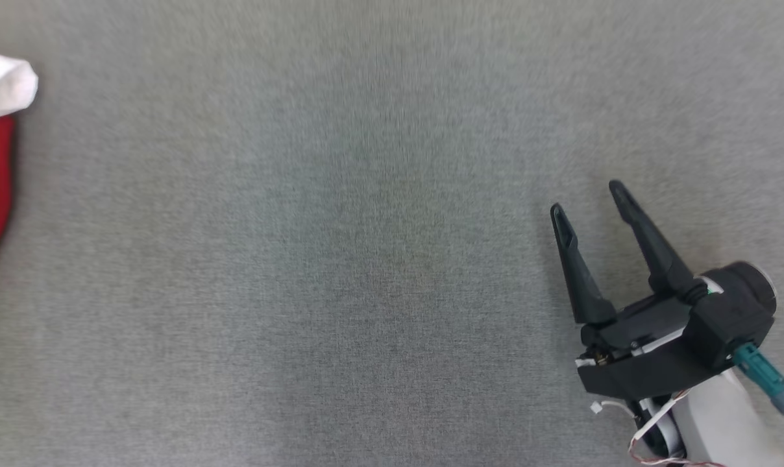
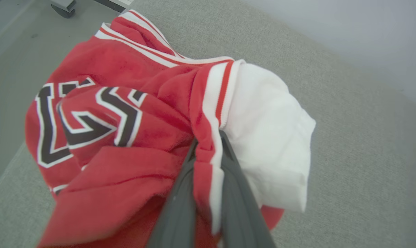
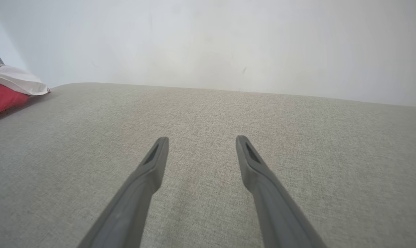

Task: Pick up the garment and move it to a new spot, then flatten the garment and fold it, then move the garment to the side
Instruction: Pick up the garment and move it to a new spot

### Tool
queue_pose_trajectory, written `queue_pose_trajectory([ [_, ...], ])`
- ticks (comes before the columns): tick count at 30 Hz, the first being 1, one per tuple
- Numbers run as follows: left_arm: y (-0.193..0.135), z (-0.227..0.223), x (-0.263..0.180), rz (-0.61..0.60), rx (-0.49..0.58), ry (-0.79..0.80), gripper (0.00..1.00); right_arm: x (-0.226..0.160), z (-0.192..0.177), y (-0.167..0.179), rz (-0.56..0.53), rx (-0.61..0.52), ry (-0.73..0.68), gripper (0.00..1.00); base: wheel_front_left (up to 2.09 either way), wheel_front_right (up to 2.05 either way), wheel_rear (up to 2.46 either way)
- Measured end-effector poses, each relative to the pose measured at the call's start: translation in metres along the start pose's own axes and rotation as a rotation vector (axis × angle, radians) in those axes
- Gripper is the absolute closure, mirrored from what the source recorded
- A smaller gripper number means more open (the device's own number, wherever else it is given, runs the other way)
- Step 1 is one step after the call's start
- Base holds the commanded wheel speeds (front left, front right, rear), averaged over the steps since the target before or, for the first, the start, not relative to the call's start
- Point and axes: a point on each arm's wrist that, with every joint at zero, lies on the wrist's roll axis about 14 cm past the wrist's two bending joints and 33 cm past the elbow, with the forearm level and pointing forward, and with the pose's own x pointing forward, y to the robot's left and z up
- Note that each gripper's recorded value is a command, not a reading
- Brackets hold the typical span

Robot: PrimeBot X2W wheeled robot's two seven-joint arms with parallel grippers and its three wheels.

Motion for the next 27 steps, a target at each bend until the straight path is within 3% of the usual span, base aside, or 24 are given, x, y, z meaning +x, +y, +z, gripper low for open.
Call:
queue_pose_trajectory([
  [11, -0.064, 0.076, -0.092, -0.217, 0.114, -0.227, 1.00, -0.037, 0.039, 0.016, -0.054, 0.046, -0.066, 0.00, 0.00, 0.00, 0.00],
  [19, -0.169, 0.094, -0.175, -0.505, 0.256, -0.360, 1.00, -0.066, 0.080, 0.016, -0.100, 0.025, -0.162, 0.00, 0.00, 0.00, 0.00],
  [22, -0.233, 0.078, -0.210, -0.705, 0.308, -0.388, 1.00, -0.085, 0.090, 0.009, -0.143, 0.015, -0.185, 0.00, 0.00, 0.00, 0.00],
  [27, -0.303, 0.043, -0.248, -0.948, 0.380, -0.370, 1.00, -0.110, 0.102, -0.007, -0.217, -0.005, -0.216, 0.00, 0.00, 0.00, 0.00],
])
